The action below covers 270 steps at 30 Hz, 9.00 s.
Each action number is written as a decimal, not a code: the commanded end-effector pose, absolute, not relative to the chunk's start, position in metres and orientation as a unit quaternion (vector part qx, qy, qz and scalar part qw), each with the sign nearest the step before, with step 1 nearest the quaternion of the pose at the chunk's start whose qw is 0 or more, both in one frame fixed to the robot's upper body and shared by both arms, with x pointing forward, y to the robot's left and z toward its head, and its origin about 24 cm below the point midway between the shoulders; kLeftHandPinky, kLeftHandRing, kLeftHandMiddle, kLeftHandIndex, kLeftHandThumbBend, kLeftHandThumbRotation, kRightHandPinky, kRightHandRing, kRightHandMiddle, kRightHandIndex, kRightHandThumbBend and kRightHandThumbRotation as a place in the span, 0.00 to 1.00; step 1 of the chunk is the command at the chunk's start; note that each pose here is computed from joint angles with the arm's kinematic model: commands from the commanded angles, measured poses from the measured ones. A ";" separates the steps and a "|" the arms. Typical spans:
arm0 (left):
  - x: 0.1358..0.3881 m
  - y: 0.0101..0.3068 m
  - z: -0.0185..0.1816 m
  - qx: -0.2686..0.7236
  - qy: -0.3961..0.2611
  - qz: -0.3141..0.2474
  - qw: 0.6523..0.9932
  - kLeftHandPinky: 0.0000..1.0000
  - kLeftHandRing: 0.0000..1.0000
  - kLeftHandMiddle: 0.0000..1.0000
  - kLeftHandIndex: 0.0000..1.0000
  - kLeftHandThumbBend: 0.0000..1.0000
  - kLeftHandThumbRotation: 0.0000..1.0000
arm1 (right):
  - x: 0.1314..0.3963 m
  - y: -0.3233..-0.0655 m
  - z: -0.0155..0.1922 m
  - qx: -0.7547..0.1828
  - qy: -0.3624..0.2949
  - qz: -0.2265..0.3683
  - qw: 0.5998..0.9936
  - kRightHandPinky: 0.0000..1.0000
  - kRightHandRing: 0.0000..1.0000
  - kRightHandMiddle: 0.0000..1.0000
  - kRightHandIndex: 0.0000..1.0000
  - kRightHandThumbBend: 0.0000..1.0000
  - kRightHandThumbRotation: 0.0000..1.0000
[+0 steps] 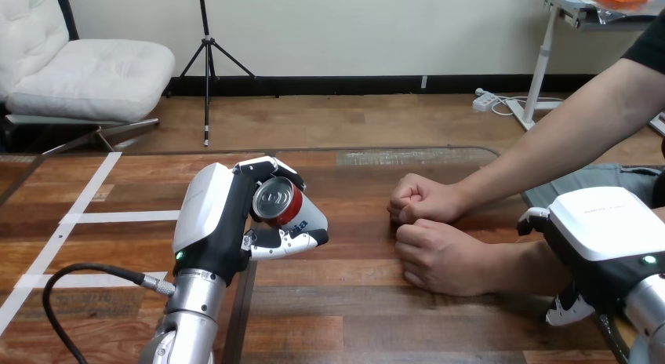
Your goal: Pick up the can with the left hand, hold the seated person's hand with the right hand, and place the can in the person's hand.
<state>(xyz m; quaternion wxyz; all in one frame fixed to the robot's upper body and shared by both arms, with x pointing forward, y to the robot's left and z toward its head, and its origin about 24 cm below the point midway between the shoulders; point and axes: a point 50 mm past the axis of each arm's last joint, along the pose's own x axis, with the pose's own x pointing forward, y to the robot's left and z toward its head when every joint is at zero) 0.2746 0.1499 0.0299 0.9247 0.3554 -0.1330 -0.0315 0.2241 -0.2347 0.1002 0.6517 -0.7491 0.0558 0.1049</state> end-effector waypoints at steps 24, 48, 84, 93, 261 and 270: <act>0.283 0.145 0.060 0.345 -0.205 -0.020 0.916 0.35 0.41 0.49 0.51 0.69 0.00 | 0.251 -0.230 0.110 -0.765 0.042 0.103 0.634 0.79 0.79 0.79 0.77 0.85 0.06; 0.283 0.147 0.061 0.347 -0.206 -0.019 0.915 0.34 0.41 0.49 0.51 0.70 0.00 | 0.268 -0.220 0.099 -0.759 0.030 0.123 0.639 0.77 0.78 0.78 0.76 0.83 0.04; 0.277 0.150 0.059 0.348 -0.199 -0.012 0.916 0.34 0.40 0.49 0.50 0.70 0.00 | 0.284 -0.215 0.088 -0.763 0.049 0.140 0.630 0.72 0.75 0.75 0.73 0.81 0.02; 0.276 0.152 0.059 0.352 -0.200 -0.010 0.914 0.34 0.40 0.49 0.50 0.70 0.00 | 0.287 -0.215 0.086 -0.767 0.059 0.139 0.623 0.71 0.74 0.74 0.73 0.80 0.00; 0.277 0.156 0.062 0.357 -0.199 -0.006 0.913 0.33 0.40 0.48 0.50 0.67 0.00 | 0.317 -0.224 0.059 -0.759 0.095 0.107 0.635 0.17 0.26 0.38 0.58 0.70 0.00; 0.278 0.155 0.063 0.354 -0.199 -0.006 0.914 0.33 0.40 0.48 0.50 0.68 0.00 | 0.318 -0.225 0.061 -0.755 0.101 0.102 0.640 0.17 0.26 0.38 0.58 0.68 0.00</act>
